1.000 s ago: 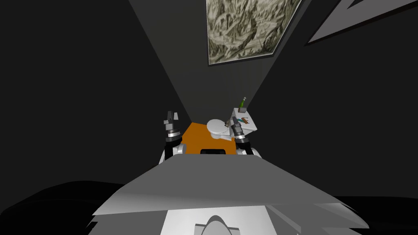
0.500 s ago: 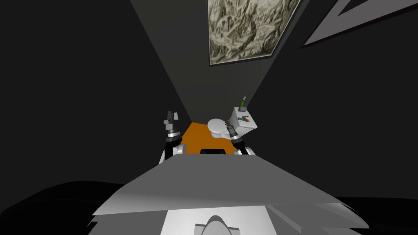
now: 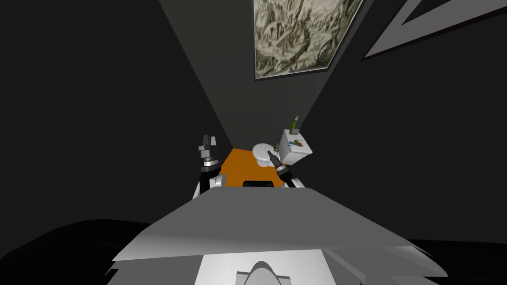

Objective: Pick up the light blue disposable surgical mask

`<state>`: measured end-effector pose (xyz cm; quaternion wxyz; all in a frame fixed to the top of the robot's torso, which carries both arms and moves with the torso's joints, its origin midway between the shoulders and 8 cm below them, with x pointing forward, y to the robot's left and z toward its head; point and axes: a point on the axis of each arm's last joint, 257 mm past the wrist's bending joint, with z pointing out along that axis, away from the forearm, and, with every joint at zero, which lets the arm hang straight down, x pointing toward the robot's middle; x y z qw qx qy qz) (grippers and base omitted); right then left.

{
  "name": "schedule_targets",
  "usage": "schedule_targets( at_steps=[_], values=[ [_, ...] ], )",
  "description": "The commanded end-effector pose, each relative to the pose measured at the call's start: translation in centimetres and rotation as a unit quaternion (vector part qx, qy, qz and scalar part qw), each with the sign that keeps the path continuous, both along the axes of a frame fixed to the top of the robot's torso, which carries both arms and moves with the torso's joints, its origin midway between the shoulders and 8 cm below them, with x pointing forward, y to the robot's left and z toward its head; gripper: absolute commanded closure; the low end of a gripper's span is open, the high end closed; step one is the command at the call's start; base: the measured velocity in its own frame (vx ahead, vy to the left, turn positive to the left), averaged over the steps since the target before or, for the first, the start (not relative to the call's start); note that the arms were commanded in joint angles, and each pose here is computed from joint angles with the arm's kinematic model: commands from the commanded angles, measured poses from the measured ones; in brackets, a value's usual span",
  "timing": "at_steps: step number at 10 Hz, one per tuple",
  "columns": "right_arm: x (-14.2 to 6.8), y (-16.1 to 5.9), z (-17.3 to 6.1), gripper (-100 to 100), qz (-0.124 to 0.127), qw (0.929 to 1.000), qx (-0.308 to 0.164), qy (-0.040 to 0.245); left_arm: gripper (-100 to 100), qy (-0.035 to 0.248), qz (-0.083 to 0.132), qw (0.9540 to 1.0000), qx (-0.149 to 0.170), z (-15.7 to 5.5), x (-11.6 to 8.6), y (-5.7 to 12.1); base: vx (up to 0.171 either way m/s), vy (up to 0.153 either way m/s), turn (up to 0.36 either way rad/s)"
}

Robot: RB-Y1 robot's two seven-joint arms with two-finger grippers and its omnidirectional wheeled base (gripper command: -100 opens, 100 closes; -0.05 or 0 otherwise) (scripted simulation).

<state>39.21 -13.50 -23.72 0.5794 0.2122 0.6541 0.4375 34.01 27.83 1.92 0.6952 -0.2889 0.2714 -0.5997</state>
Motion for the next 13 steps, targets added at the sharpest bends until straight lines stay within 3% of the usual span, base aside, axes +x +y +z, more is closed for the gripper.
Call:
schedule_targets(
  at_steps=[1, 2, 3, 5, 6, 7, 8, 10, 11, 12, 13],
  values=[
    [0.0, 0.2, -1.8, -100, 0.004, 0.9994, -0.031, 0.013, 0, 0.0, 0.0, 1.0, 0.0, 0.0, 0.0, 0.0, 0.0, 0.051, -0.017],
    [0.1, 0.5, -4.5, -100, 0.01, 0.9969, -0.069, 0.037, 0, 0.0, 0.0, 1.0, 0.0, 0.0, 0.0, 0.0, 0.0, 0.048, -0.02],
    [0.0, 0.6, -4.6, -100, 0.012, 0.9959, -0.082, 0.035, 0, 0.0, 0.0, 1.0, 0.0, 0.0, 0.0, 0.0, -0.013, 0.041, -0.016],
    [-0.1, 0.7, -7.4, -100, 0.019, 0.989, -0.136, 0.055, 0, 0.0, 0.0, 1.0, 0.0, 0.0, 0.0, 0.0, -0.01, 0.052, -0.012],
    [-0.1, 0.6, -9.7, -100, 0.028, 0.9817, -0.175, 0.071, 0, 0.0, 0.0, 1.0, 0.0, 0.0, 0.0, 0.0, -0.002, 0.048, -0.015],
    [-0.1, 0.4, -10.1, -100, 0.026, 0.9785, -0.191, 0.073, 0, 0.0, 0.0, 1.0, 0.0, 0.0, 0.0, 0.0, -0.002, 0.036, -0.005],
    [-0.1, 0.0, -12.0, -100, 0.031, 0.9687, -0.231, 0.086, 0, 0.0, 0.0, 1.0, 0.0, 0.0, 0.0, 0.0, -0.001, 0.038, -0.002],
    [-0.2, -0.3, -12.6, -100, 0.031, 0.9637, -0.25, 0.088, 0, 0.0, 0.0, 1.0, 0.0, 0.0, 0.0, 0.0, 0.0, 0.02, -0.002],
    [0.0, -1.2, -14.5, -100, 0.033, 0.9491, -0.297, 0.099, 0, 0.0, 0.0, 1.0, 0.0, 0.0, 0.0, 0.0, -0.002, 0.019, 0.005],
    [-0.2, -1.3, -14.9, -100, 0.035, 0.945, -0.31, 0.1, 0, 0.0, 0.0, 1.0, 0.0, 0.0, 0.0, 0.0, -0.001, 0.022, 0.0],
    [0.0, -2.4, -16.6, -100, 0.037, 0.9283, -0.354, 0.108, 0, 0.0, 0.0, 1.0, 0.0, 0.0, 0.0, 0.0, 0.0, 0.03, 0.011]
  ],
)
